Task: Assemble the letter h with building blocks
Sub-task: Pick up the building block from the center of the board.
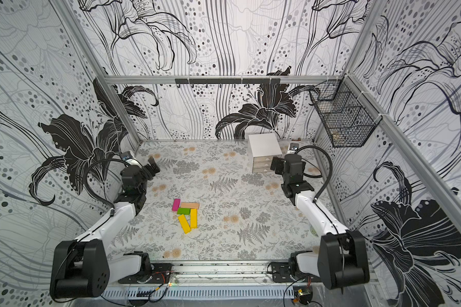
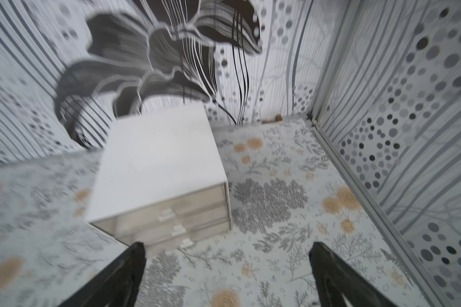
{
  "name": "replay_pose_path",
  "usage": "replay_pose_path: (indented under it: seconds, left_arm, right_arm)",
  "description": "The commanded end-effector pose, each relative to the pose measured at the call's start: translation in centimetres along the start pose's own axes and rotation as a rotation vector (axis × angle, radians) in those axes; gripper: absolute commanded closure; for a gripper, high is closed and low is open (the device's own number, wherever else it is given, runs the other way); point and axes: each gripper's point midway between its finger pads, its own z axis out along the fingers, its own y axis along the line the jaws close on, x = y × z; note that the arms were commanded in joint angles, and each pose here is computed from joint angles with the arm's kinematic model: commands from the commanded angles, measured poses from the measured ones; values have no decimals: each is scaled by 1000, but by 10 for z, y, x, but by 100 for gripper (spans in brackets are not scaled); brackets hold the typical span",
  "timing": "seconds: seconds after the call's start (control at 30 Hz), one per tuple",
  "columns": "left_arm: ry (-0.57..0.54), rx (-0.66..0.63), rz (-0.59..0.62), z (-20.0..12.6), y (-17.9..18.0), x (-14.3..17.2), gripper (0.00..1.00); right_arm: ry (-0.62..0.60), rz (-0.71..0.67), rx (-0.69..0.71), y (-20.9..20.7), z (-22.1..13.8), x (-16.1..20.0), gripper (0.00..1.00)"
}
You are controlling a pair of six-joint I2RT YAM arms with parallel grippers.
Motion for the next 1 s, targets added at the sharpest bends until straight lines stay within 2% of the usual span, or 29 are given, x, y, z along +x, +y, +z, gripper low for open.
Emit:
replay_pose_path:
  seconds: [0.0, 0.1, 0.23, 0.33, 0.4, 0.57, 0.67, 0.73, 0.83, 0.97]
  left_arm:
    - [181, -142, -145, -20, 23, 27, 1]
    - [297, -83, -185, -38, -1, 51, 1]
    - [411, -48, -37, -81, -32, 96, 4]
    - [450, -48, 5, -111, -33, 123, 5]
    - [477, -73, -18, -123, -22, 134, 5]
    - [513, -48, -16, -137, -11, 137, 3]
    - [496, -85, -35, -139, -5, 131, 1]
    - [492, -99, -50, -138, -2, 132, 1]
    - [512, -122, -61, -139, 2, 138, 0]
    - [519, -173, -86, -143, 17, 147, 3]
  right_arm:
    - [412, 191, 11, -12, -18, 99, 1]
    - [424, 172, -47, 16, -38, 91, 1]
    - [461, 18, -66, 59, -72, 97, 1]
    - [511, -47, -110, 91, -92, 121, 1]
    - [497, -95, -140, 117, -107, 133, 1]
    - [430, -204, -182, 186, -140, 159, 1]
    - [305, -285, -92, 194, -147, 154, 1]
    - [303, -267, -22, 186, -144, 153, 1]
    - [370, -324, -116, 216, -145, 160, 1]
    - [520, -361, -253, 262, -153, 204, 2]
